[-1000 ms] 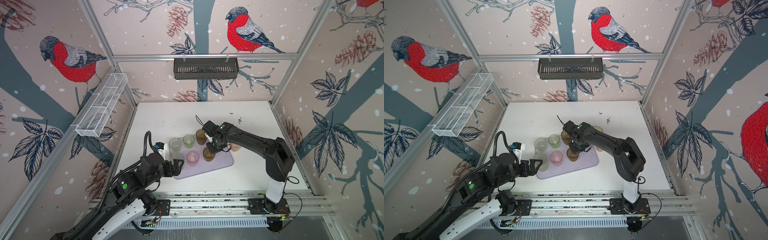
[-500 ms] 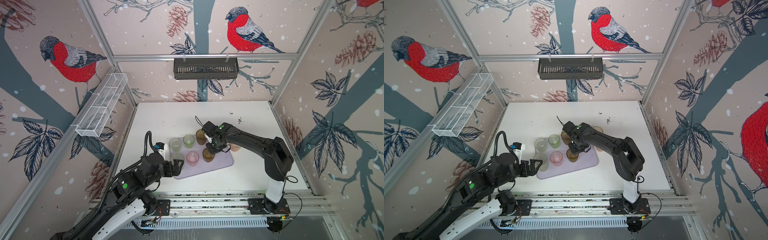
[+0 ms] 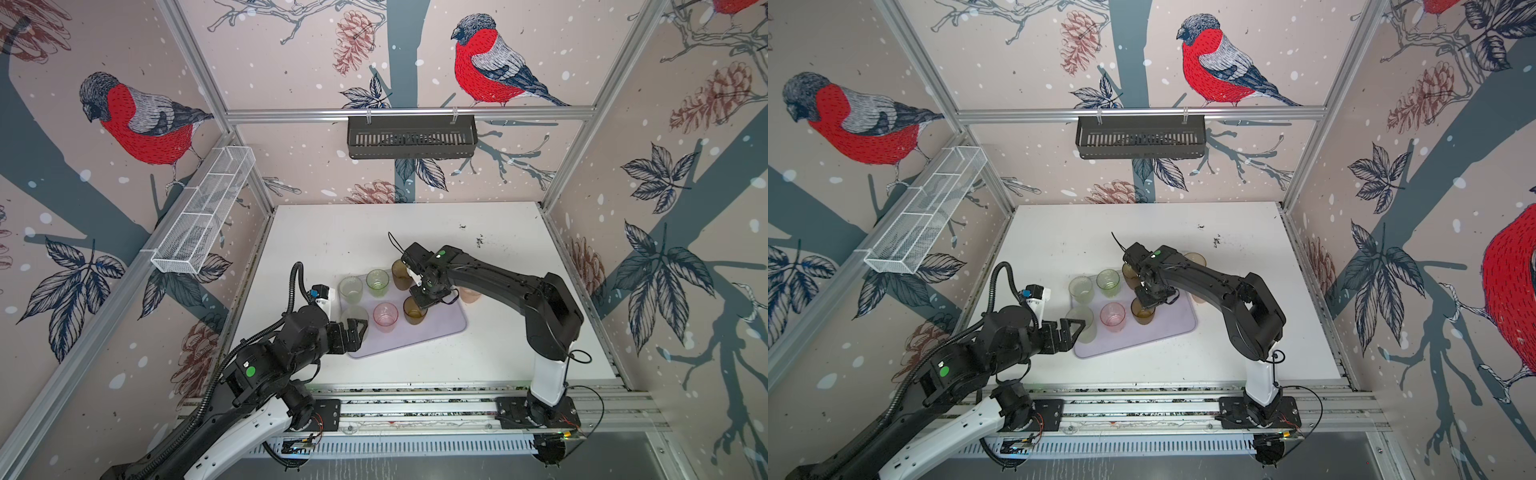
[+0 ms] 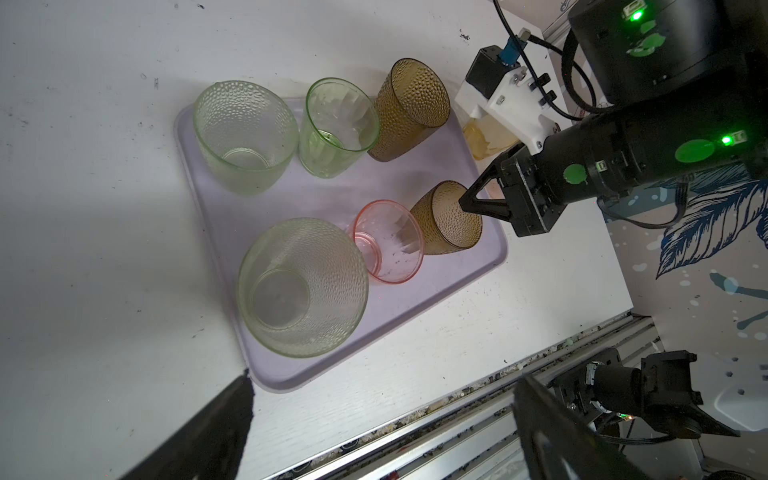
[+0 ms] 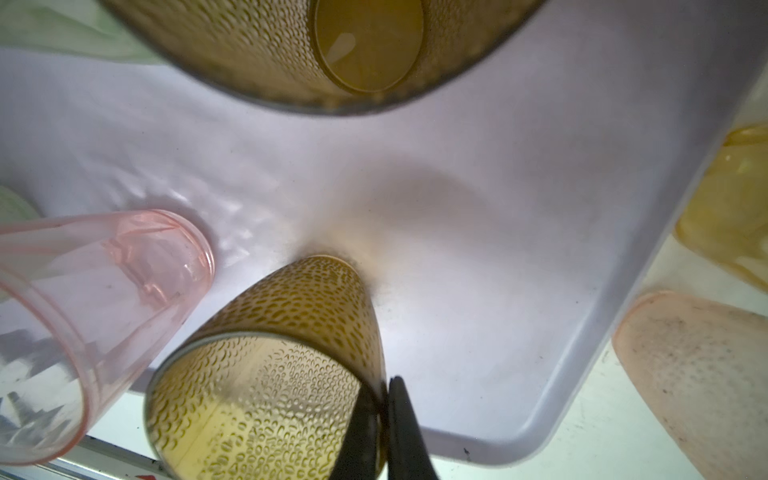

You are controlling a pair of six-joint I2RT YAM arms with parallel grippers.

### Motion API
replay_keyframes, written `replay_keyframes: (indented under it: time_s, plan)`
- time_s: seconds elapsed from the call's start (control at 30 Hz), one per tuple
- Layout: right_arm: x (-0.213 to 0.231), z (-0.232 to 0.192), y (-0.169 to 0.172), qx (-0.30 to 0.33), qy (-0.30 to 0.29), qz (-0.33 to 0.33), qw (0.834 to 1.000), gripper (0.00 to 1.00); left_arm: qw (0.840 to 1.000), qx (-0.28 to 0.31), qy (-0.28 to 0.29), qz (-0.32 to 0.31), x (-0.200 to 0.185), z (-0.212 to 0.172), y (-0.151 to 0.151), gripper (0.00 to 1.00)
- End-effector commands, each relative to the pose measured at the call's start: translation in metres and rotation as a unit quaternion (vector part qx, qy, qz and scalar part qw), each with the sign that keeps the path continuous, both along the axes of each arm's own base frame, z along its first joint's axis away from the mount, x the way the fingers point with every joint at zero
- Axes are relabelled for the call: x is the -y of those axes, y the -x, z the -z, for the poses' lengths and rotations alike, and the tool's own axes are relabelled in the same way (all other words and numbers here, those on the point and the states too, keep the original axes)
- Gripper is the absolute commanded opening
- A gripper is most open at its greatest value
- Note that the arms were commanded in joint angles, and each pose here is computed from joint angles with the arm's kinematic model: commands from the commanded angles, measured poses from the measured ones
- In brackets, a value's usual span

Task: Place the glasses into the tray
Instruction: 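Lower the small amber dotted glass onto the tray beside the pink glass, then open the right gripper to release the small amber dotted glass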

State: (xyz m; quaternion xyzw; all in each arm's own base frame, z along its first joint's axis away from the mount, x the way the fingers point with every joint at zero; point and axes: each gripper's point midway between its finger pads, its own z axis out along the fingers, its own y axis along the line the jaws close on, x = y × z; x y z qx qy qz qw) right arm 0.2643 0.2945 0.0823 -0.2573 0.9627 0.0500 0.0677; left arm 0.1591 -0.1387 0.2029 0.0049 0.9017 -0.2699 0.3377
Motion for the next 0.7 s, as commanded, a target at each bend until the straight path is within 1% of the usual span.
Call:
replay_keyframes:
  time_s: [0.0, 0.43, 0.67]
  plan:
    - [-0.0033, 0.0015, -0.0005, 0.0, -0.002, -0.004, 1.0, 0.04, 1.0, 0.006, -0.004, -0.005, -0.0021, -0.0031, -0.002, 0.97]
    - [-0.0035, 0.0021, 0.0001, 0.002, -0.002, -0.003, 1.0, 0.09, 1.0, 0.01, -0.005, -0.002, -0.0008, -0.0059, -0.0034, 0.97]
    - [-0.0029, 0.0012, 0.0004, 0.005, -0.003, -0.003, 1.0, 0.15, 1.0, 0.011, -0.006, -0.002, -0.0009, -0.006, -0.0035, 0.97]
